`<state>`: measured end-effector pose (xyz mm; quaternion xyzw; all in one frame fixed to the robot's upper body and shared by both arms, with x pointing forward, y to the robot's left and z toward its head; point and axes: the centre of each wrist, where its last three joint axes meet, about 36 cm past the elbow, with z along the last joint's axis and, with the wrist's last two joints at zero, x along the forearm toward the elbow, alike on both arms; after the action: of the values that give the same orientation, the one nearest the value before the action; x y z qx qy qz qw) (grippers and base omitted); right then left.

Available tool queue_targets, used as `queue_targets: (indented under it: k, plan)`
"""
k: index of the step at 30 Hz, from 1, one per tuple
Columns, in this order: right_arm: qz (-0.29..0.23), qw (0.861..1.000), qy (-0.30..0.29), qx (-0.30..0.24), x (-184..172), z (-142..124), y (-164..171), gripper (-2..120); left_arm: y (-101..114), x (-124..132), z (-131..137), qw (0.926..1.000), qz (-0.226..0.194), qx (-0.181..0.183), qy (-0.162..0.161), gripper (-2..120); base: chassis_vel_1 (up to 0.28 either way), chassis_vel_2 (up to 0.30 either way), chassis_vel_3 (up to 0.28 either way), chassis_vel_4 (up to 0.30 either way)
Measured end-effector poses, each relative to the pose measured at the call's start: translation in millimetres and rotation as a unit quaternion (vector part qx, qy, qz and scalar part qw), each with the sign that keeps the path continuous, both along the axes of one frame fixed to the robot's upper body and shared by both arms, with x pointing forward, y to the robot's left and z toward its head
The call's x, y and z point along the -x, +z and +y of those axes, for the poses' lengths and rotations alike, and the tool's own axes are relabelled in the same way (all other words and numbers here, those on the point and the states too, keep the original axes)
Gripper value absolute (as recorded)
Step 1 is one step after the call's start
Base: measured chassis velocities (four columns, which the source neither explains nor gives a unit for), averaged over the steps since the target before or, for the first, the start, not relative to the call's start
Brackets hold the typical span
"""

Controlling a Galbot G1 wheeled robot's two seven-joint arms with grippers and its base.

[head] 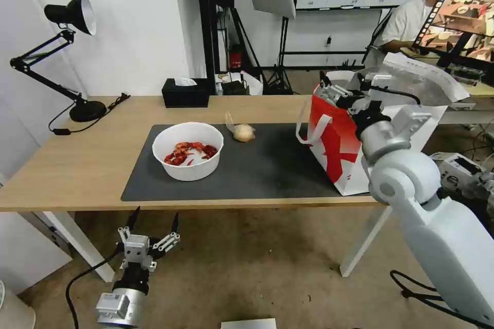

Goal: Pick up the trash from the table and place it into the takeout bag.

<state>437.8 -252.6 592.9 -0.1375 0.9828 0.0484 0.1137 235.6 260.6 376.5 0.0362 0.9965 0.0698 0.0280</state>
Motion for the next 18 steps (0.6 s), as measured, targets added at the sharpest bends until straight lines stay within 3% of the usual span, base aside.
queue_targets:
  k: [2, 5, 13, 18]
  plan:
    - [-0.003, 1.0, 0.006, 0.002, 2.3, -0.9, -1.1, 100, -0.3, 0.1, -0.2, 1.0, 0.0, 0.0, -0.001, 100, 0.0, 0.0, 0.0, 0.0]
    - [-0.021, 0.997, 0.064, 0.03, 36.4, -3.6, -23.9, 100, -2.0, 0.3, -1.3, 1.0, -0.004, 0.001, -0.001, 100, 0.0, 0.0, 0.0, 0.0]
    - [-0.004, 0.997, 0.073, 0.029, 74.3, -2.9, -72.5, 100, -3.0, 0.6, -0.3, 1.0, -0.009, 0.0, 0.0, 100, 0.0, 0.0, 0.0, 0.0]
    - [-0.004, 0.998, 0.057, 0.042, 104.4, -5.7, -119.3, 100, -4.0, 2.9, 0.4, 1.0, -0.008, -0.002, -0.002, 100, 0.0, 0.0, 0.0, 0.0]
